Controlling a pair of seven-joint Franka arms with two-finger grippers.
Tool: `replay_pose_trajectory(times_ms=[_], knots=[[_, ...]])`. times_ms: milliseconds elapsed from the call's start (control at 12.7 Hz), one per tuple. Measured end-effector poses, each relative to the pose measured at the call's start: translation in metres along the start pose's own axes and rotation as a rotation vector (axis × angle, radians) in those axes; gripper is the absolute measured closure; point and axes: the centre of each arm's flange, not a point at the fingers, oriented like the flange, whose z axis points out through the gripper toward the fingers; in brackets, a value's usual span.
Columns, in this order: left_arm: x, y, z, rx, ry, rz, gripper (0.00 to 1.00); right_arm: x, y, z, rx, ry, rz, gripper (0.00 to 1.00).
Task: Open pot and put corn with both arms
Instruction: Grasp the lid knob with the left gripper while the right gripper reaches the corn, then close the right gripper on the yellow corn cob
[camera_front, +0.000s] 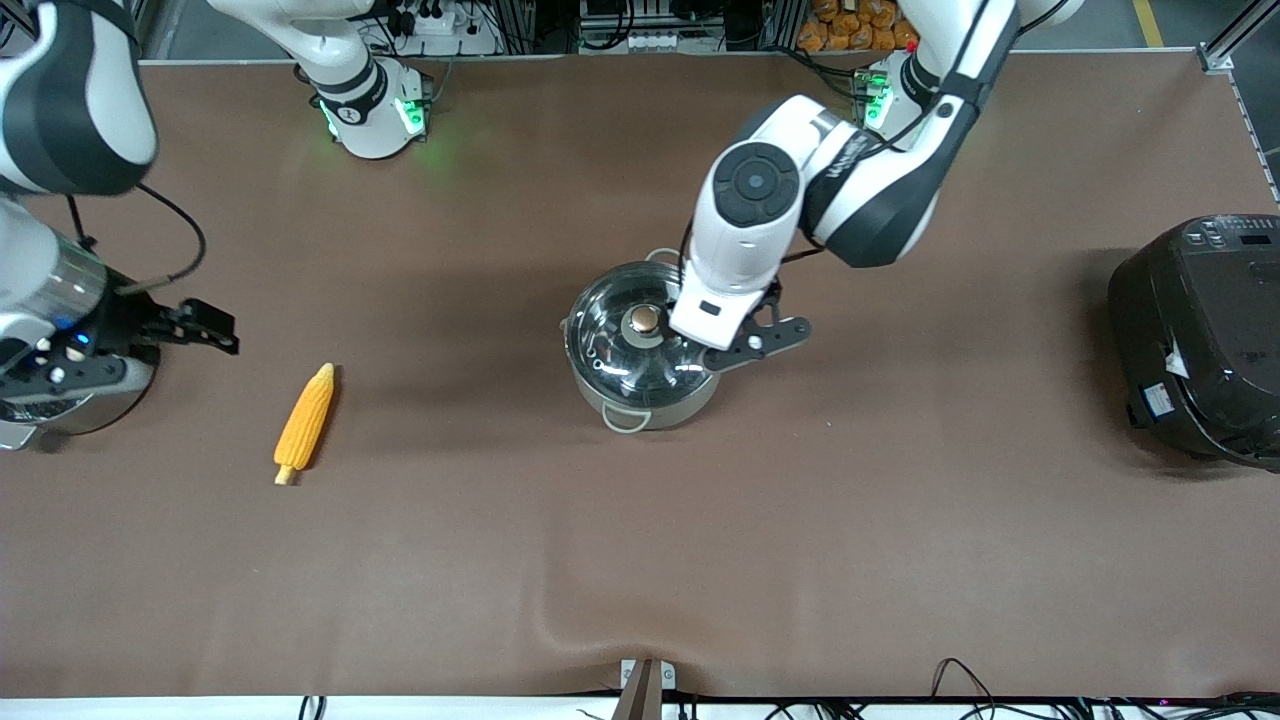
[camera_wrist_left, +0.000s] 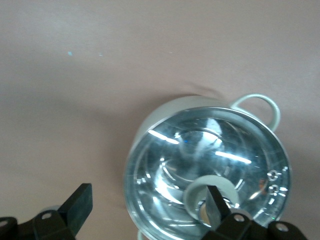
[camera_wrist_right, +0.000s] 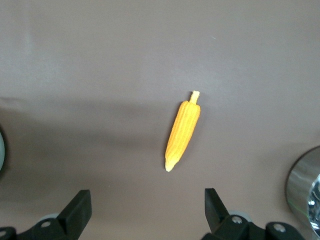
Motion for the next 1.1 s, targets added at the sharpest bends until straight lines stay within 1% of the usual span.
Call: replay_pose_trajectory(times_ms=[158,315,473,552,709,788,945,1103], knots=[[-0.015,0.016,0.014,-0.009,0.003,-0.008,0.00,0.003,-0.002,0.009,0.001,-0.010,-0.003,0.00],[-0.024,0.025,0.032,-0.004,-0.002,-0.009,0.00,0.006,-0.004,0.021,0.004,-0.033,-0.008,0.00],[-0.022,0.028,0.040,-0.005,-0.002,-0.009,0.00,0.011,-0.009,0.055,0.008,-0.068,-0.016,0.00],[-0.023,0.029,0.043,-0.006,-0.003,-0.007,0.00,0.014,-0.009,0.082,0.008,-0.072,-0.014,0.00],[-0.033,0.036,0.052,0.004,-0.009,0.010,0.00,0.014,0.002,0.142,0.005,-0.067,0.044,0.00],[-0.038,0.039,0.058,0.009,-0.012,0.017,0.00,0.013,0.011,0.167,0.004,-0.076,0.083,0.00],[-0.045,0.046,0.070,0.004,-0.012,0.030,0.00,0.011,0.025,0.202,0.004,-0.102,0.155,0.00],[-0.051,0.052,0.079,0.001,-0.011,0.033,0.02,0.014,0.042,0.228,0.000,-0.096,0.233,0.00]])
